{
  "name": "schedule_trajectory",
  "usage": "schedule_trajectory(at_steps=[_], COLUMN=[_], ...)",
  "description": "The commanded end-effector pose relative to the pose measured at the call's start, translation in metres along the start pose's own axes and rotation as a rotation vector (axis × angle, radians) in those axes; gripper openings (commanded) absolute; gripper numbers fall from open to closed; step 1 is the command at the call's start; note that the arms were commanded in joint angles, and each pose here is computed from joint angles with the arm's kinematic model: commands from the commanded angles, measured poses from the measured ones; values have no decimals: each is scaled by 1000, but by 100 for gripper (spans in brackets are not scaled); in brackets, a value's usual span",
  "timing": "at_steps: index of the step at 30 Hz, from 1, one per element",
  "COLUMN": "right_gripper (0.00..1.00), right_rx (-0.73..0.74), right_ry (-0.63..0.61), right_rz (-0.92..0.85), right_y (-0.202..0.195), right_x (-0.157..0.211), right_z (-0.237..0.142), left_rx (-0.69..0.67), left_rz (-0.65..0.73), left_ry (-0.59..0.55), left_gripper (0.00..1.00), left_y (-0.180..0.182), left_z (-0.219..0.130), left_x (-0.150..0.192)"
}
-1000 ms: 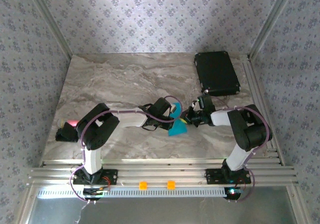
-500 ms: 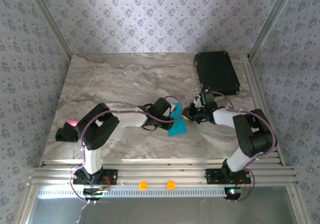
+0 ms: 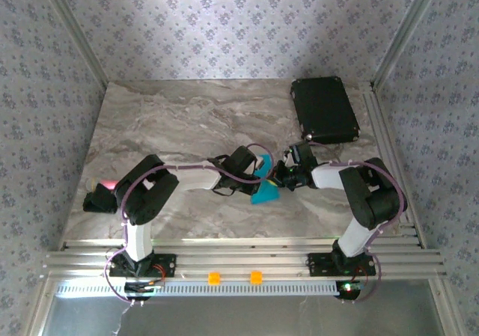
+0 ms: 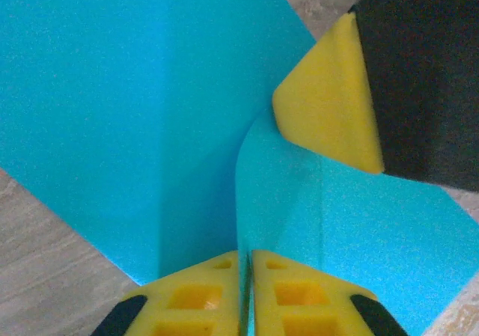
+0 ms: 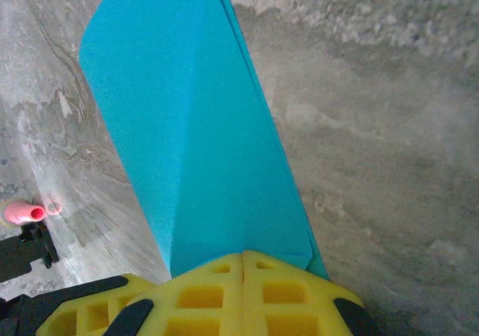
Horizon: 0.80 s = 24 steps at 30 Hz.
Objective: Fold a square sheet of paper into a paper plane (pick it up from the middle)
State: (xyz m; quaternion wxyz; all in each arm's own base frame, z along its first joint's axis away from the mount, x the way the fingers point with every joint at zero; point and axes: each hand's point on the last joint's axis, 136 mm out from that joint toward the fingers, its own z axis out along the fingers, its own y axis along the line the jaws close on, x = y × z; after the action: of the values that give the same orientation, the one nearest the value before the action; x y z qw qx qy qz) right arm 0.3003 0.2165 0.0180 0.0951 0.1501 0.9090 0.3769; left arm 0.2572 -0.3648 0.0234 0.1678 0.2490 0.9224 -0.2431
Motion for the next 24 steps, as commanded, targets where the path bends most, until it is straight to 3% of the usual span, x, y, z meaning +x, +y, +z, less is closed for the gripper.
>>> schedule_trajectory(at_steps=[1, 7, 9, 12, 14, 19, 24], right_gripper=[0, 0, 0, 0, 0, 0, 0], right_rx=[151, 169, 170, 172, 177, 176, 174], right_ry=[31, 19, 20, 19, 20, 15, 17], right_rz=[72, 79, 80, 78, 79, 79, 80], right_y=[-43, -46, -46, -46, -47, -47, -47], right_x=[21, 21, 21, 22, 22, 23, 24], right_z=[4, 4, 4, 4, 4, 4, 5], left_rx=[-67, -101, -119, -134, -105, 119, 269], left_rz=[-32, -79, -99, -125, -140, -122, -104], left_ry=[80, -13, -33, -71, -93, -77, 4], left_gripper=[18, 47, 53, 55, 53, 22, 15], left_y=[14, 12, 15, 17, 13, -24, -49], left_z=[-4, -38, -49, -65, -72, -71, -58], left_x=[15, -9, -13, -16, -18, -18, -16])
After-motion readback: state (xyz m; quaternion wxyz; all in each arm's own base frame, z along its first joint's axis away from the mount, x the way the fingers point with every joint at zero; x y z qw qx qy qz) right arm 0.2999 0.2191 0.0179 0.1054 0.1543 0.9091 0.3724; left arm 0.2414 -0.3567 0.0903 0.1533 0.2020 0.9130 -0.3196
